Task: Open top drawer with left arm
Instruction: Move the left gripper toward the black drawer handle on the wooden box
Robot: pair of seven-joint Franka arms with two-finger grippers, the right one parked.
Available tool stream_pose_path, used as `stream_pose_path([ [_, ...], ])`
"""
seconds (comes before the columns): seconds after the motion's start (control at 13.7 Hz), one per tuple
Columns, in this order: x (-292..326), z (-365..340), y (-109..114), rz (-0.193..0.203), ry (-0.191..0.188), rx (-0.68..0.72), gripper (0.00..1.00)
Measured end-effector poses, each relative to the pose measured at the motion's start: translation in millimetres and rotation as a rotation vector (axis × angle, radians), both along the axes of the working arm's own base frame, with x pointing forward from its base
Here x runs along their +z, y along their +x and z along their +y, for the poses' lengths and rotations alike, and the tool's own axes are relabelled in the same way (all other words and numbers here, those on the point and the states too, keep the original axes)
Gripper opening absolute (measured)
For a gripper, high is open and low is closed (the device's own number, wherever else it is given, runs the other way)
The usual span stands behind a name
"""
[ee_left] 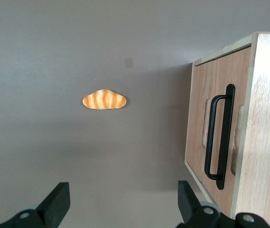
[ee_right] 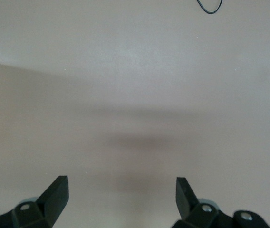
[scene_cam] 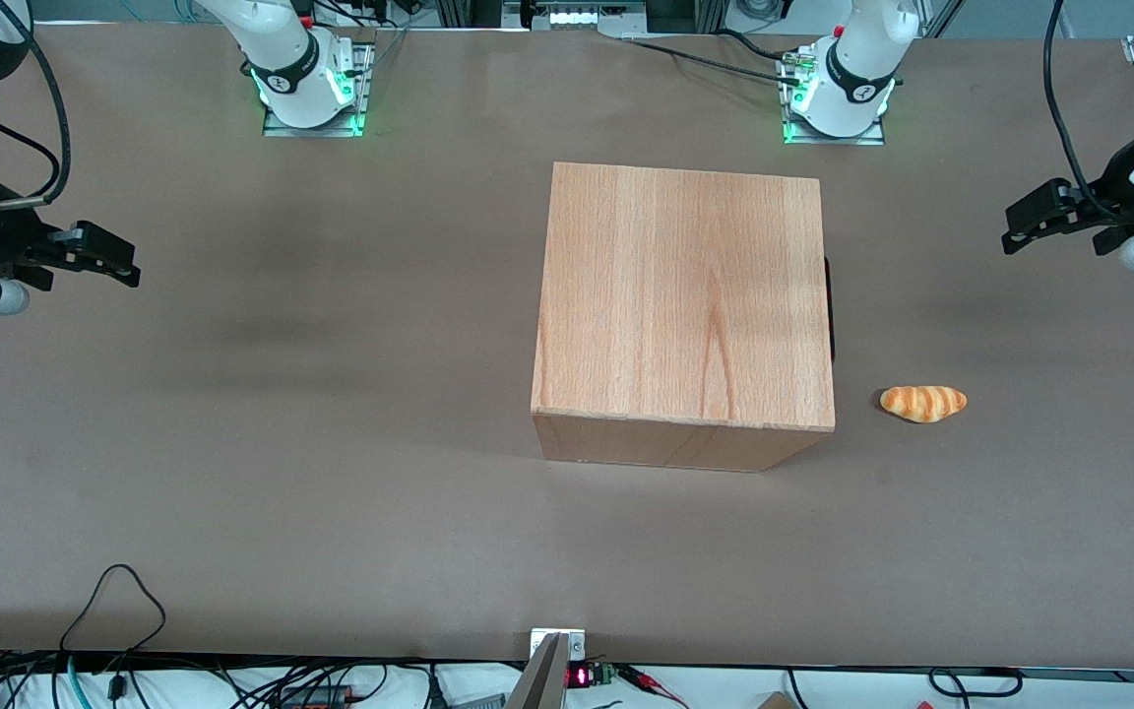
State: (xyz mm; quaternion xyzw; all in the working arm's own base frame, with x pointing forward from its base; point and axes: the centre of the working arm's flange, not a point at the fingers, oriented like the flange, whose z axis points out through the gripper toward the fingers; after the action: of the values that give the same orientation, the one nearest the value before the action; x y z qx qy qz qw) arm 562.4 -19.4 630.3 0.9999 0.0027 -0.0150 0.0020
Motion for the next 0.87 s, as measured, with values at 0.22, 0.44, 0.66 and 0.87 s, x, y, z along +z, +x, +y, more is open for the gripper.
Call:
stream_pose_path([
  [0.22, 0, 1, 0, -0.001, 0.000, 0.002, 1.00],
  [0.44, -1, 1, 1, 0.001, 0.000, 0.002, 1.00],
  [0.66, -16, -8, 8, 0.028, 0.000, -0.014, 1.00],
  [0.87, -56, -31, 24, 0.097, 0.000, -0.055, 1.00],
])
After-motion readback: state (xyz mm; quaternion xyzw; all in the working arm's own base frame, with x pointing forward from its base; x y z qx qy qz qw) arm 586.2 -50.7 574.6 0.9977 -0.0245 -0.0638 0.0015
